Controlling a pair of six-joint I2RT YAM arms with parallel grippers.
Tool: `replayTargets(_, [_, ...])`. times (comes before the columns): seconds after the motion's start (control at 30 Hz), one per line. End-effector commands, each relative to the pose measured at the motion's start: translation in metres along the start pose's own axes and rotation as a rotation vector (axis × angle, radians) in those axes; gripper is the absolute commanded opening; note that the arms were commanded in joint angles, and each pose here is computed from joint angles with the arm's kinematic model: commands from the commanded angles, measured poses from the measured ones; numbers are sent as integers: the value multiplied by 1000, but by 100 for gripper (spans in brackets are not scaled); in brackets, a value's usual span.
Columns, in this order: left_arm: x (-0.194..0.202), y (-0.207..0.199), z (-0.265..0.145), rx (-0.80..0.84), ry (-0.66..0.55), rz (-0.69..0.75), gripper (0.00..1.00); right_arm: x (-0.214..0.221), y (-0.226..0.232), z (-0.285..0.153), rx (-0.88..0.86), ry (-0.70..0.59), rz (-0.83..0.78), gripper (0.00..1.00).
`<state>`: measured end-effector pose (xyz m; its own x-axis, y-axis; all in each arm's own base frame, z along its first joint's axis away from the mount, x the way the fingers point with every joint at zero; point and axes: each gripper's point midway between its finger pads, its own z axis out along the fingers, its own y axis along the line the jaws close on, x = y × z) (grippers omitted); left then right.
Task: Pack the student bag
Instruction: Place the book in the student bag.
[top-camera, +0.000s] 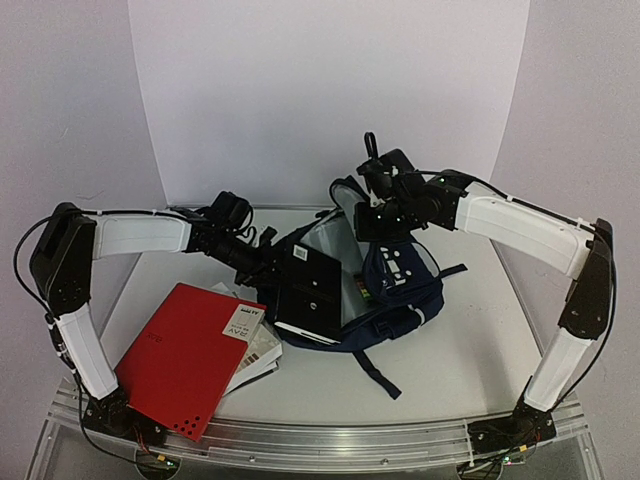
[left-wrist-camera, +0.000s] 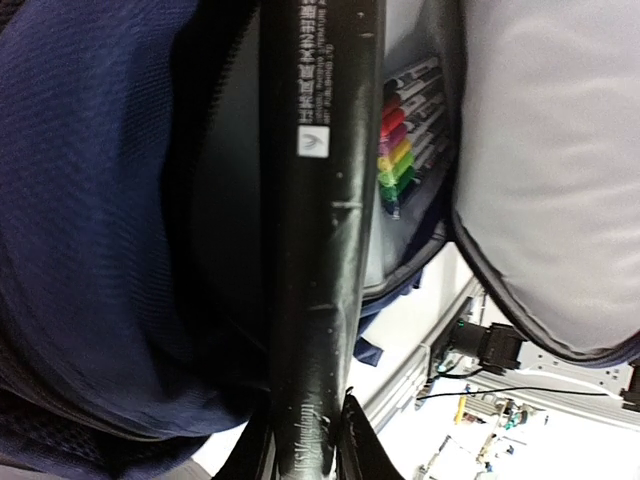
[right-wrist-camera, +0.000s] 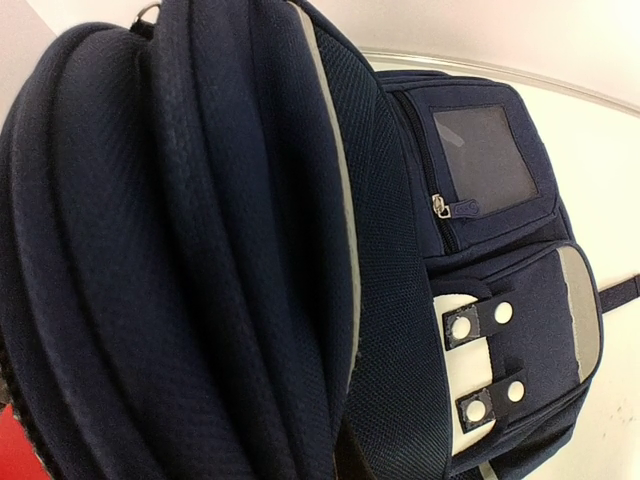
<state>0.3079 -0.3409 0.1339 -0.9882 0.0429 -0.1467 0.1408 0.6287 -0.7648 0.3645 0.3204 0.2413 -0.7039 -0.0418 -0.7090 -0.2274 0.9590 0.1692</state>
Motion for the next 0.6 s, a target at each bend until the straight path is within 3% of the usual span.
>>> replayTargets(0.0, [-16, -82, -42, 218, -90, 109, 0, -98, 19, -64, -99, -351, 112, 0])
replayTargets(0.37, [-34, -131, -56, 413, -117, 129, 0, -101, 20, -70, -113, -358, 117, 0])
replayTargets(0.57, [-40, -143, -63, 424, -148, 184, 0, -103, 19, -77, -119, -367, 122, 0])
